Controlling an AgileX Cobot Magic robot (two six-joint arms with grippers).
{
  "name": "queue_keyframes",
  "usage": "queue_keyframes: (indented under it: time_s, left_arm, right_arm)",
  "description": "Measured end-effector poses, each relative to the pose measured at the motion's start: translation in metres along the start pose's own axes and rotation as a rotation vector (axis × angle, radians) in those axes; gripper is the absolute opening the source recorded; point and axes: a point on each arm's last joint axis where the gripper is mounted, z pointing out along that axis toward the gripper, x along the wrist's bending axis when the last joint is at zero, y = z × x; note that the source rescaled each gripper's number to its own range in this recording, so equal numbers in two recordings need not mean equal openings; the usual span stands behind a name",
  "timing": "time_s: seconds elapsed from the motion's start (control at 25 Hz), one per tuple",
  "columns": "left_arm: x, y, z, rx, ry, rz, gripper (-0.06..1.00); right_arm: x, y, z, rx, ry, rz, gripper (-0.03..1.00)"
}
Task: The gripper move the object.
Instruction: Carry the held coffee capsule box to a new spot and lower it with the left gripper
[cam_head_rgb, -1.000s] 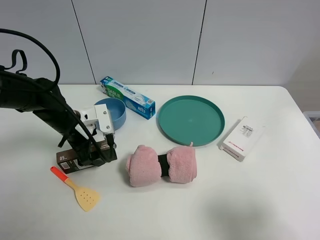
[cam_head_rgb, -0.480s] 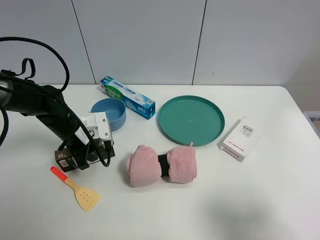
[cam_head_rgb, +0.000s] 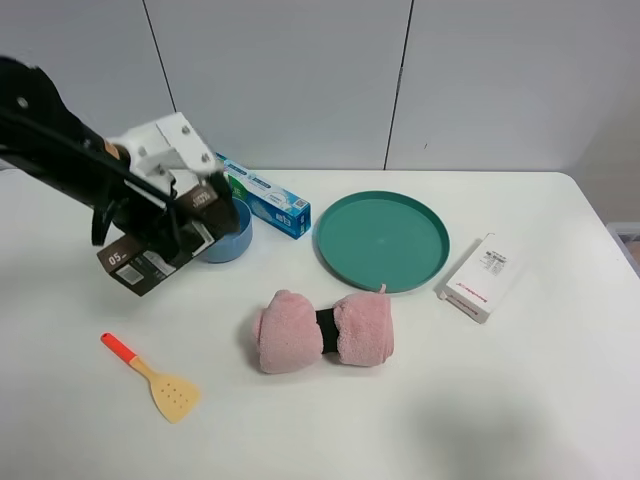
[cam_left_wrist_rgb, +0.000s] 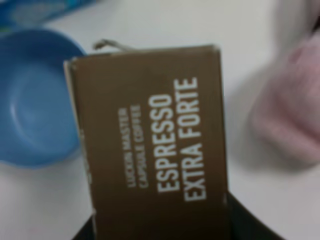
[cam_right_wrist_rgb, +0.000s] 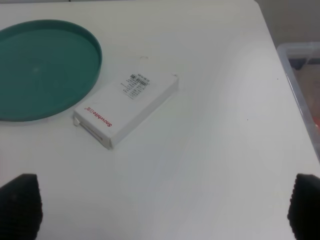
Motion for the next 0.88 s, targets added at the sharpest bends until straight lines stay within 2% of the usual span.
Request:
queue_keyframes:
  time_s: [0.12,0.24,0.32,0.6,0.88]
  left_arm:
    - [-0.003,0.022,-0.025,0.059,-0.003,-0.078,0.03]
    - [-0.005,0.045,-0.041,0.113,0.018,-0.052,0.03]
    - [-0.006,0.063,-0.046,0.113,0.033,-0.005,0.03]
    - [-0.015,0.12,-0.012,0.088,0.012,0.094,0.03]
    - [-0.03,0.156,0.052,0.099,-0.026,0.216,0.03]
  right_arm:
    - [0.0,0.0,0.0,0.0,0.0,0.0,1.0]
    - [0.0,0.0,0.0,0.0,0.0,0.0,1.0]
    - [0.0,0.0,0.0,0.0,0.0,0.0,1.0]
    - [0.0,0.0,0.0,0.0,0.0,0.0,1.0]
    - [0.0,0.0,0.0,0.0,0.0,0.0,1.0]
